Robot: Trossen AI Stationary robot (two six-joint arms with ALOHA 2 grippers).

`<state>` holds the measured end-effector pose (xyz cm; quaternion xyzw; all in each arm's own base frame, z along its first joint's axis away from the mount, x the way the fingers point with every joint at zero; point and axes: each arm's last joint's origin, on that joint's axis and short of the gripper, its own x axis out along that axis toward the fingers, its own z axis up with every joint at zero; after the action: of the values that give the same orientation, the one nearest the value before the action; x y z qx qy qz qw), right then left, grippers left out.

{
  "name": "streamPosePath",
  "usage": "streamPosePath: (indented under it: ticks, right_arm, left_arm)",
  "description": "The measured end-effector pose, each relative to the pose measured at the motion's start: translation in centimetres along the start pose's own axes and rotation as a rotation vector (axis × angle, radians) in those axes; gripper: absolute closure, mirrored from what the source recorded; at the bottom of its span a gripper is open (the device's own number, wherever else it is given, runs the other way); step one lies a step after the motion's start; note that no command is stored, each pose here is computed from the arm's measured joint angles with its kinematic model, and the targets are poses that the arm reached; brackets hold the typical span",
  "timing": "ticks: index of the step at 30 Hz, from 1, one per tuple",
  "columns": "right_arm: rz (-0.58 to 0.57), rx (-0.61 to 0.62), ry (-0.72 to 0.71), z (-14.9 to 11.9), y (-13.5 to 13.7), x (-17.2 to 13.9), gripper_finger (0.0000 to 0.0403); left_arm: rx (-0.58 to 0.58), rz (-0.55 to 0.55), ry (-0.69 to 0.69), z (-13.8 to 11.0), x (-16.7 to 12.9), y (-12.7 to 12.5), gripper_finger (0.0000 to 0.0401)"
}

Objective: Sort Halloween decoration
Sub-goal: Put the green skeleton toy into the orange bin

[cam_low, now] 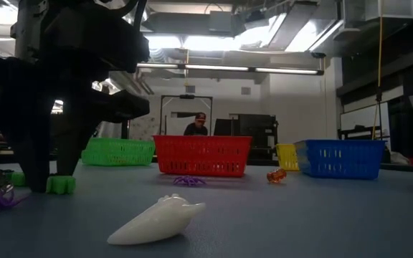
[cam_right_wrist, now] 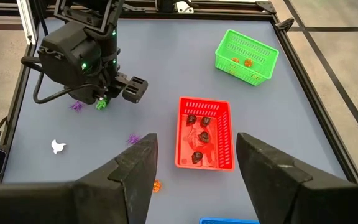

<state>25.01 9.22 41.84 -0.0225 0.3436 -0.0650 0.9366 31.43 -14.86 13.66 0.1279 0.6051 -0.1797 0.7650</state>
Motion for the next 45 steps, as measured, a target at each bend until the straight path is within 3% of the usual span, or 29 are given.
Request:
streamPosePath:
  ticks: [20,25,35,39,45]
  right_arm:
    - [-0.001,-0.003,0.007,-0.1,-0.1,-0.1,0.0185]
    - [0.057,-0.025,0.079,-1.1,-0.8,-1.6,0.0185]
    - [-0.041,-0.109,0.153,-6.0,0.0,-2.0,0.0185]
    - [-0.066,-0.04,0.129,-8.7,1.0,-0.2,0.0185]
    - [-0.023,0.195,0.016,-11.6,2.8,4.2,0.0185]
  left_arm:
    - [-0.077,-0.018,0.003,0.0,0.0,0.0,0.0362]
    - [-0.079,-0.009,-0.015,0.7,-0.4,0.0,0.0363]
    - [-0.156,0.145,-0.175,3.2,-1.8,1.1,0.0363]
    - [-0.194,0.243,-0.276,4.3,-2.5,2.3,0.0363]
    - [-0.268,0.424,-0.466,5.8,-3.4,3.9,0.0363]
